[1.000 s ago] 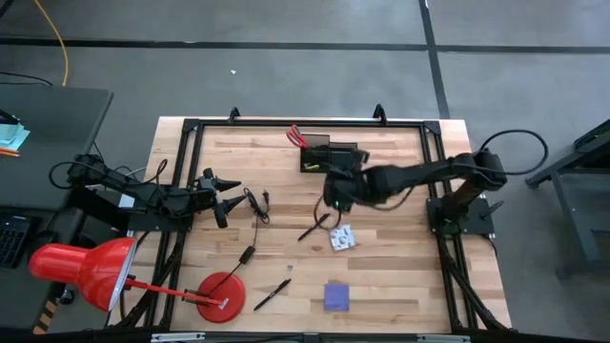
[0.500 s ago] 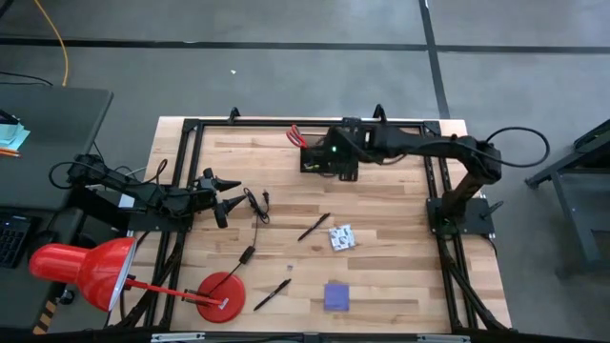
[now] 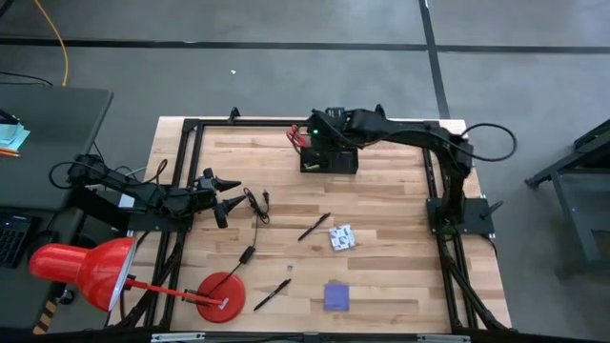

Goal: Pick and place office supplies into organizer
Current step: Put the right black pen into the mesh desk organizer

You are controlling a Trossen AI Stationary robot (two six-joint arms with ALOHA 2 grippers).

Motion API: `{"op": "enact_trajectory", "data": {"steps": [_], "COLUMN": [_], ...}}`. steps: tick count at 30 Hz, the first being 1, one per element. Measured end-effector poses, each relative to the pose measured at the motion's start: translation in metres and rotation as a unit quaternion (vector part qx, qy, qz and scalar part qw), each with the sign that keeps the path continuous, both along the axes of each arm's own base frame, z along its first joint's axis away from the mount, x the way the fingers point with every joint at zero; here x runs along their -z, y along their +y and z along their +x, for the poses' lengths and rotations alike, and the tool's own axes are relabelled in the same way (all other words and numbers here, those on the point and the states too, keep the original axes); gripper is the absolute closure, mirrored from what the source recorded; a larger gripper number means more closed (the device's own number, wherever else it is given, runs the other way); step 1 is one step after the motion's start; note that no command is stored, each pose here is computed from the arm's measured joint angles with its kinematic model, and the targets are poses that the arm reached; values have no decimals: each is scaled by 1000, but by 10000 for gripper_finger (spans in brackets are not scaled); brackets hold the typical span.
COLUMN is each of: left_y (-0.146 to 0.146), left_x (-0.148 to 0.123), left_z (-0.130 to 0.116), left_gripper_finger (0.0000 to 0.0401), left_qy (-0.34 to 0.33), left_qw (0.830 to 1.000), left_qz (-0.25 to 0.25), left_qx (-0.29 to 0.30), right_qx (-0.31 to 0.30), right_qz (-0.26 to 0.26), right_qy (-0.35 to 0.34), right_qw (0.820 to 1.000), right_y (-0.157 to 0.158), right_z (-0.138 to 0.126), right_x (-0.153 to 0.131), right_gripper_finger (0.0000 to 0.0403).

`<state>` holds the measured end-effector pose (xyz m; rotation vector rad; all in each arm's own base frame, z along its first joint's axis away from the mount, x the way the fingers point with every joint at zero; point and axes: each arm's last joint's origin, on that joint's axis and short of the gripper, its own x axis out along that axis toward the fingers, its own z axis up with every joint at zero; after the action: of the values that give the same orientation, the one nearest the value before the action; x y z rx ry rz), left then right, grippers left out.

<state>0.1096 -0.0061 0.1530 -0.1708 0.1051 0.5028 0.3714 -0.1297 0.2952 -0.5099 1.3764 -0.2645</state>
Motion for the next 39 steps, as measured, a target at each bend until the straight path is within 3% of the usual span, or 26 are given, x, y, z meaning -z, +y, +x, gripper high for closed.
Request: {"op": "enact_trajectory", "data": {"steps": [16,24,39], "left_y": [0,0,0], "left_x": [0,0,0], "left_z": [0,0,0], "left_gripper_finger": [169,169,169], "left_qy": [0,0,0], "left_qw": [1000,1000,1000], "left_qz": [0,0,0], "left_qx": [0,0,0], "right_qx": [-45,-53,-66], "right_qz": [0,32,44], "right_qy": [73,42,90], "right_qw": [996,997,993], "right_y": [-15,-23,-34], "right_z": [29,31,46], "right_x": [12,14,58], "right_gripper_finger": [390,389,389]}}
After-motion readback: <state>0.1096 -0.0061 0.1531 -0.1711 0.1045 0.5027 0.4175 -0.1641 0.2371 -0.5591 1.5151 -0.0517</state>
